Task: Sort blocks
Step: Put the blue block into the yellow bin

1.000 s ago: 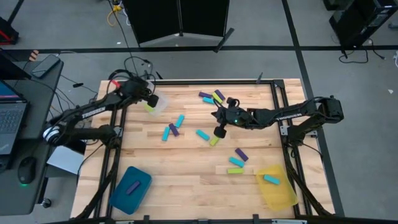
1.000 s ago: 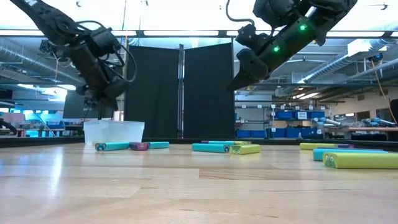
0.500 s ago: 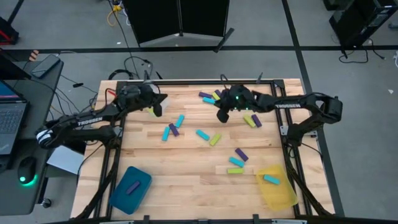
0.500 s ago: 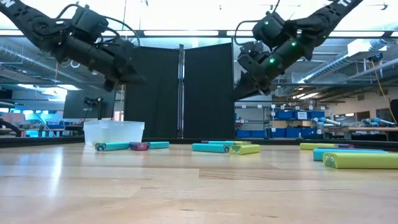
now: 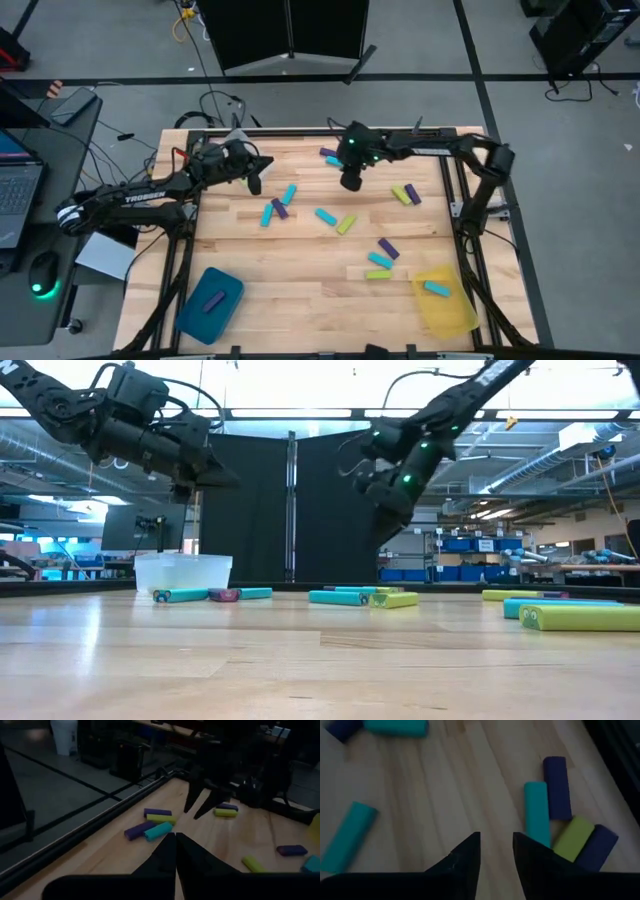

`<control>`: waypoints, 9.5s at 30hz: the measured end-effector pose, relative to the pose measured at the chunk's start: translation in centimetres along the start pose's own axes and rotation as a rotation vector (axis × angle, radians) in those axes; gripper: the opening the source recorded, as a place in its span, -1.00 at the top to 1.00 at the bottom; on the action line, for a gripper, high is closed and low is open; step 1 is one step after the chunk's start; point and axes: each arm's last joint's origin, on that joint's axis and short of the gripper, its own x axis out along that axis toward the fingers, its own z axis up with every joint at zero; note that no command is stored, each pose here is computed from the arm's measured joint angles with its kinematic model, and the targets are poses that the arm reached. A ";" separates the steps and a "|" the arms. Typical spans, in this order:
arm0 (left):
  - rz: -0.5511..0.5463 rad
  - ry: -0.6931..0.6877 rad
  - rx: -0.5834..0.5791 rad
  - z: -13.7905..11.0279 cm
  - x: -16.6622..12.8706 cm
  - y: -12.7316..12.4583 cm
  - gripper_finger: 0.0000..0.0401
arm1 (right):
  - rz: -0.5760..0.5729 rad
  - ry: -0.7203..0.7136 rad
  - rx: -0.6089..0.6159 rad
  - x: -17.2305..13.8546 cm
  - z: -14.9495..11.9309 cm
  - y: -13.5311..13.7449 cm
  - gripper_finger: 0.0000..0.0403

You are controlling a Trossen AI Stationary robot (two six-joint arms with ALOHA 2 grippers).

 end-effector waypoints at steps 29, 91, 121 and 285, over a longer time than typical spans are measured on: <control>0.003 0.034 0.028 -0.3 0.0 0.0 0.91 | -0.048 0.288 -0.041 5.8 2.3 -4.4 -0.06; 0.013 0.007 0.086 -0.1 0.0 0.0 0.91 | 0.005 0.574 0.305 -17.1 -5.1 19.9 0.44; -0.045 -0.022 0.111 0.1 0.1 -0.8 0.91 | -0.003 0.620 0.542 -17.8 -22.5 30.4 0.44; -0.629 0.482 -0.395 -2.0 5.4 -11.0 0.48 | 0.143 -0.614 -0.363 -8.0 -5.0 15.3 0.28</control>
